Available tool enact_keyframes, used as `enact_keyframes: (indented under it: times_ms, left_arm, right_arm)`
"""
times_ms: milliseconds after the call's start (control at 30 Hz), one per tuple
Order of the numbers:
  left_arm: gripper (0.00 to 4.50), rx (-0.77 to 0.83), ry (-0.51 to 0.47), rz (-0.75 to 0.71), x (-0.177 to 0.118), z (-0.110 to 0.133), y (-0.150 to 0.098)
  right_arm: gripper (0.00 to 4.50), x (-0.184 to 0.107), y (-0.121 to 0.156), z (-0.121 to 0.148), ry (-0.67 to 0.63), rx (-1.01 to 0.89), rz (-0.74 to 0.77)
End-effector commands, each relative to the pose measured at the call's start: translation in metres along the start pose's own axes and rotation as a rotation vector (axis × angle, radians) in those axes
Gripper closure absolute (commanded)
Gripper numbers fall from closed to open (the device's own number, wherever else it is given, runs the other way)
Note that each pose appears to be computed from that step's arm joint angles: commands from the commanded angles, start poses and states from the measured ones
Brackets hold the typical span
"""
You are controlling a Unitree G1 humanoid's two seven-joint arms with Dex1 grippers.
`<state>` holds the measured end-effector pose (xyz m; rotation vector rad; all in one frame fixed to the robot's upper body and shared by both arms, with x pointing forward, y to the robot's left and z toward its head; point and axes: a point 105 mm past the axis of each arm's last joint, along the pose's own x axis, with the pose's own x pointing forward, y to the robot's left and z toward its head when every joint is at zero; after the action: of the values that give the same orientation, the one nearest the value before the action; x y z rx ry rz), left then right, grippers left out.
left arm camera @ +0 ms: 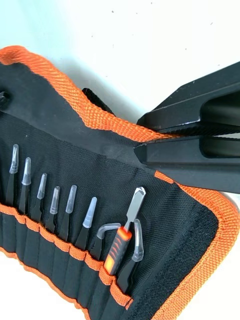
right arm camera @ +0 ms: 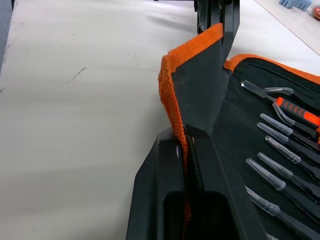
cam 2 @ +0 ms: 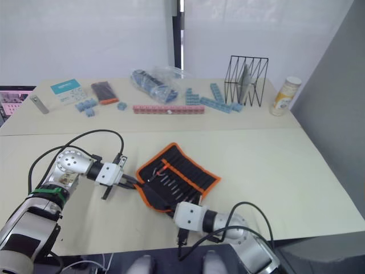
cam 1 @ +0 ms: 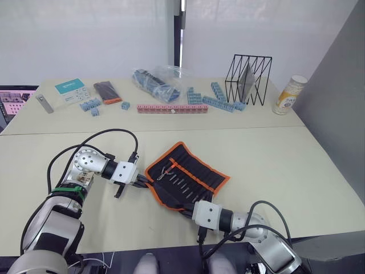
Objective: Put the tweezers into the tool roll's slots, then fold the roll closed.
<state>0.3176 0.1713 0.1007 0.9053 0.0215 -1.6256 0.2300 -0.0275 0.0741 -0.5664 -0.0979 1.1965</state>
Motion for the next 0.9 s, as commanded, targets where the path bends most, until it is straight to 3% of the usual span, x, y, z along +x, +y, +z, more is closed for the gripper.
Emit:
enact_keyframes:
  times_ms: [33, 300, 500, 733, 900]
  left_arm:
    - [4.49, -0.007, 0.021, 0.026, -0.017, -0.001, -0.008]
    - [4.49, -0.092, 0.021, 0.106, -0.034, 0.006, -0.044]
    - [4.49, -0.277, 0.056, 0.202, -0.033, 0.021, -0.077]
    - [4.49, -0.630, 0.030, 0.301, -0.029, 0.026, -0.076]
    - [4.49, -0.688, 0.077, 0.287, -0.026, 0.014, -0.072]
  right_arm:
    - [4.50, -0.003, -0.014, 0.004, -0.003, -0.035, -0.064]
    - [4.50, 0.004, -0.027, -0.001, 0.012, -0.118, -0.039]
    - [4.50, 0.008, -0.041, -0.004, -0.017, -0.138, 0.046]
    - [4.50, 0.004, -0.043, -0.005, -0.033, 0.035, 0.138]
    - [4.50, 0.002, -0.046, -0.008, -0.022, 0.150, 0.133]
